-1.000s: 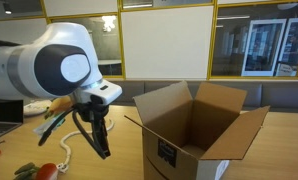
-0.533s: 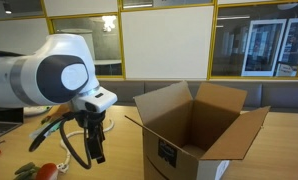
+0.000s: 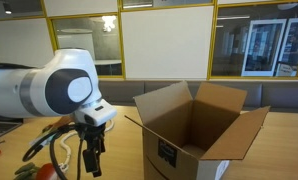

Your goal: Move the box to the right, place the objects on the table inside the box

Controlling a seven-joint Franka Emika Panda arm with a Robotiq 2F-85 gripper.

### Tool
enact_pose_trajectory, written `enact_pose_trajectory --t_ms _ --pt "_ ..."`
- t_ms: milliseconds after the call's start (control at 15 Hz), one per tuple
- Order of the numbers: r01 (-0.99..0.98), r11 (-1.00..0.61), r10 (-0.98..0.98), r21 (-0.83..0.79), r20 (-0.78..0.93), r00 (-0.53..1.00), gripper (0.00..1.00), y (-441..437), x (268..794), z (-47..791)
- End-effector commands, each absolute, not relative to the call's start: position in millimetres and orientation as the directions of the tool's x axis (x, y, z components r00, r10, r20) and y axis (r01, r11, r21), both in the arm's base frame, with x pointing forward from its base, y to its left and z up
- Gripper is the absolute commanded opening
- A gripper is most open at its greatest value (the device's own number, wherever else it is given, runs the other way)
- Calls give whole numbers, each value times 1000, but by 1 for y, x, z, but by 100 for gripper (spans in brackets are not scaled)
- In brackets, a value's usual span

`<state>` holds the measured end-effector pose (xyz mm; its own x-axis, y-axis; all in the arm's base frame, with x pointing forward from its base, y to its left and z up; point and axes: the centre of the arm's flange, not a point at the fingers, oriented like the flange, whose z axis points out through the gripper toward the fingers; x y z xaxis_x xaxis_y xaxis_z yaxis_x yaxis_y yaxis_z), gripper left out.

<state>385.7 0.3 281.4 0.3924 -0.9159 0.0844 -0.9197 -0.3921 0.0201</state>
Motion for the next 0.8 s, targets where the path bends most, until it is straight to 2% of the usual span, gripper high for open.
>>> enact_pose_trajectory --t_ms 0,733 --pt "-939 -342 -936 24 79 343 100 -7 349 253" --pt "-943 -330 -925 34 189 331 100 -44 339 187"
